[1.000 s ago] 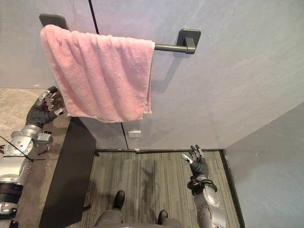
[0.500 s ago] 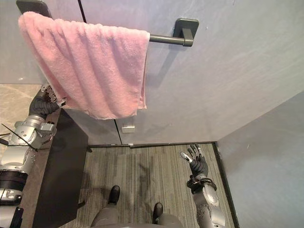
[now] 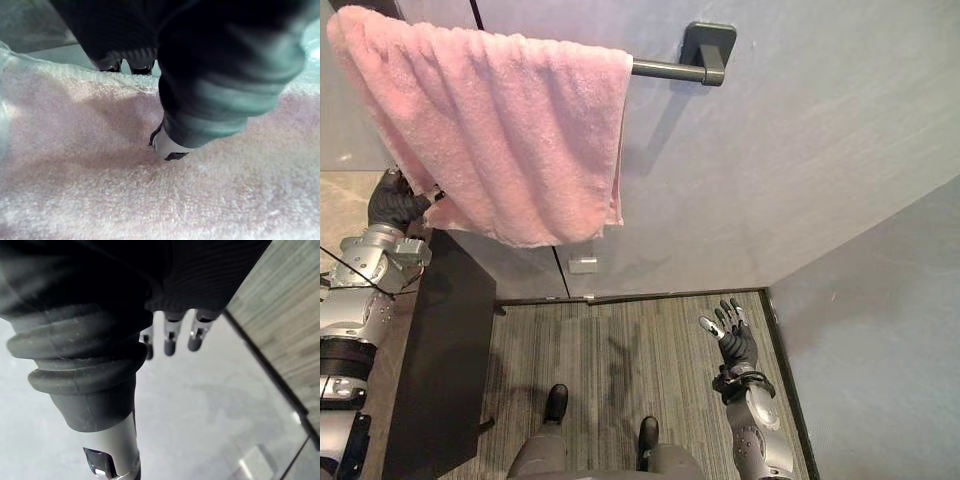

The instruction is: Organize washtable

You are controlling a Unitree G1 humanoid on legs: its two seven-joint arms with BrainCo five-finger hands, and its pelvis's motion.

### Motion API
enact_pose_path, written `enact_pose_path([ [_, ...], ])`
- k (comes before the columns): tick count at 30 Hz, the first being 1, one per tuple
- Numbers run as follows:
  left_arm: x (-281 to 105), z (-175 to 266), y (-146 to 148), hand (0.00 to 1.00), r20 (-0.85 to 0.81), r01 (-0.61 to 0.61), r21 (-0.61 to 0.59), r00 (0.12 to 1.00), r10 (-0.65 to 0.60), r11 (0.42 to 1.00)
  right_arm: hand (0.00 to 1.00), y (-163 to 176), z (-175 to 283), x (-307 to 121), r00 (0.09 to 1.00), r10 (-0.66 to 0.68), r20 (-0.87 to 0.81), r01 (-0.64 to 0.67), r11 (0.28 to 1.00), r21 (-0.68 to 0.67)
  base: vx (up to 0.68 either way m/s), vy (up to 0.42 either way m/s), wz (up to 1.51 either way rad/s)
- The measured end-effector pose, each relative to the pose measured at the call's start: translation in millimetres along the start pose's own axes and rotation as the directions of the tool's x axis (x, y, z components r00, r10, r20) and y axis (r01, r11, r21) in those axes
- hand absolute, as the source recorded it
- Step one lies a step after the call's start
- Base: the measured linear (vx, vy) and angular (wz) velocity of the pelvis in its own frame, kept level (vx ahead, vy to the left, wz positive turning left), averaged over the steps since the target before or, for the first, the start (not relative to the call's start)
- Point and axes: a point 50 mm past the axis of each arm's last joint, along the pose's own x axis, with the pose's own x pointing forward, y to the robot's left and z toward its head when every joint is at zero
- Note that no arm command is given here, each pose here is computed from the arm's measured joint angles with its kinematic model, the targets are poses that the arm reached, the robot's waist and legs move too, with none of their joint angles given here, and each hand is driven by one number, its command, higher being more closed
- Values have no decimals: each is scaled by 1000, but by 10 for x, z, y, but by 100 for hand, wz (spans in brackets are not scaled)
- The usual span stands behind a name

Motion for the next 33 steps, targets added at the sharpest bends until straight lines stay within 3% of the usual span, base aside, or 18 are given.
enact_pose_path([
  [10,66,97,-25,100,34,4,-16,999,-3,1000,0,132,65,20,997,68,27,-68,998,-2,0,0,0],
  [15,80,94,-73,100,32,20,-14,999,-20,1000,0,644,342,183,951,282,126,-283,959,-17,0,0,0],
  [20,120,41,-130,100,16,13,-65,1000,-12,998,0,1403,898,320,784,547,294,-532,836,-137,-15,-2,3],
  [26,130,24,-202,100,16,13,-104,1000,-11,995,0,1884,1329,381,657,648,385,-607,758,-238,0,-1,1],
  [33,126,-2,-275,100,19,5,-152,1000,-2,988,0,2228,1531,556,641,674,368,-597,739,-312,-2,-1,0],
])
